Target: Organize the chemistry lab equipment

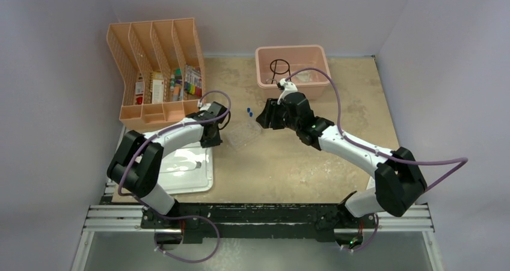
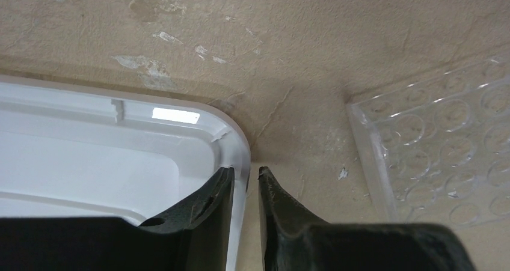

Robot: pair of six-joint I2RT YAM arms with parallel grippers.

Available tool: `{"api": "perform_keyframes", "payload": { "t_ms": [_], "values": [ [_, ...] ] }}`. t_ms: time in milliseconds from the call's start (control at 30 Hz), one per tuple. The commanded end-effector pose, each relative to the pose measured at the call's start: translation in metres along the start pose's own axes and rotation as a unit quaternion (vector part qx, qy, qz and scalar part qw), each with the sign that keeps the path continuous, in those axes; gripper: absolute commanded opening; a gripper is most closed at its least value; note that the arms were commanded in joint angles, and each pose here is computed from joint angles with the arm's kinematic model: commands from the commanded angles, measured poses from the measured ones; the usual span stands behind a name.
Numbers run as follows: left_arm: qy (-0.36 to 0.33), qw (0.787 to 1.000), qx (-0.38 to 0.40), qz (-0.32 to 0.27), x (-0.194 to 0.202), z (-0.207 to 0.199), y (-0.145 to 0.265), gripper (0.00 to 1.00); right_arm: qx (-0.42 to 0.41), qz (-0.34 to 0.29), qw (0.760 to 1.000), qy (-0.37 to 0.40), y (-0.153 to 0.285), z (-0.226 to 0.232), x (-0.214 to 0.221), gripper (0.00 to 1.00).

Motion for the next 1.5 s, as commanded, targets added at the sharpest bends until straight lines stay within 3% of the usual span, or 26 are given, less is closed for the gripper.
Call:
{"api": "perform_keyframes", "payload": {
  "t_ms": [0, 233, 400, 500, 867, 1000, 1067, 1467],
  "values": [
    [-0.005, 1.0, 0.001, -0.019, -0.008, -0.007, -0.003, 0.23, -0.019, -0.03, 0.999, 0.0, 0.006, 0.009, -0.012, 0.52],
    [-0.01, 1.0, -0.003, -0.013, -0.005, -0.009, -0.012, 0.11, -0.019, -0.027, 0.999, 0.0, 0.007, 0.008, -0.011, 0.52],
    [-0.008, 1.0, -0.01, -0.027, -0.014, -0.01, -0.007, 0.24, -0.019, -0.029, 0.999, 0.001, 0.007, 0.008, -0.012, 0.52],
    [-0.006, 0.999, -0.013, -0.043, -0.022, -0.012, -0.003, 0.26, -0.019, -0.029, 0.999, 0.001, 0.007, 0.008, -0.012, 0.52],
    [-0.007, 0.998, -0.043, -0.033, -0.012, -0.009, -0.025, 0.19, -0.018, -0.029, 0.999, 0.003, 0.01, 0.008, -0.013, 0.52],
    [-0.002, 0.998, -0.042, -0.043, -0.017, -0.01, -0.021, 0.07, -0.018, -0.029, 0.999, 0.004, 0.011, 0.009, -0.013, 0.52],
    [0.003, 0.998, -0.037, -0.053, -0.021, -0.01, -0.014, 0.0, -0.019, -0.028, 0.999, 0.004, 0.012, 0.009, -0.013, 0.52],
    [0.1, 0.983, 0.044, -0.149, -0.058, 0.022, 0.109, 0.0, -0.012, -0.042, 0.999, 0.009, 0.027, 0.01, -0.022, 0.52]
  ]
}}
Point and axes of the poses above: each gripper's point midway between its finger pads, its own y axis back along the fingers, its own z axis along the line the jaws close on, x = y × z, the point moved 6 cm from there along y, back along the fingers, and after that the axes turned 8 degrees about y, right-handed, at the moved point
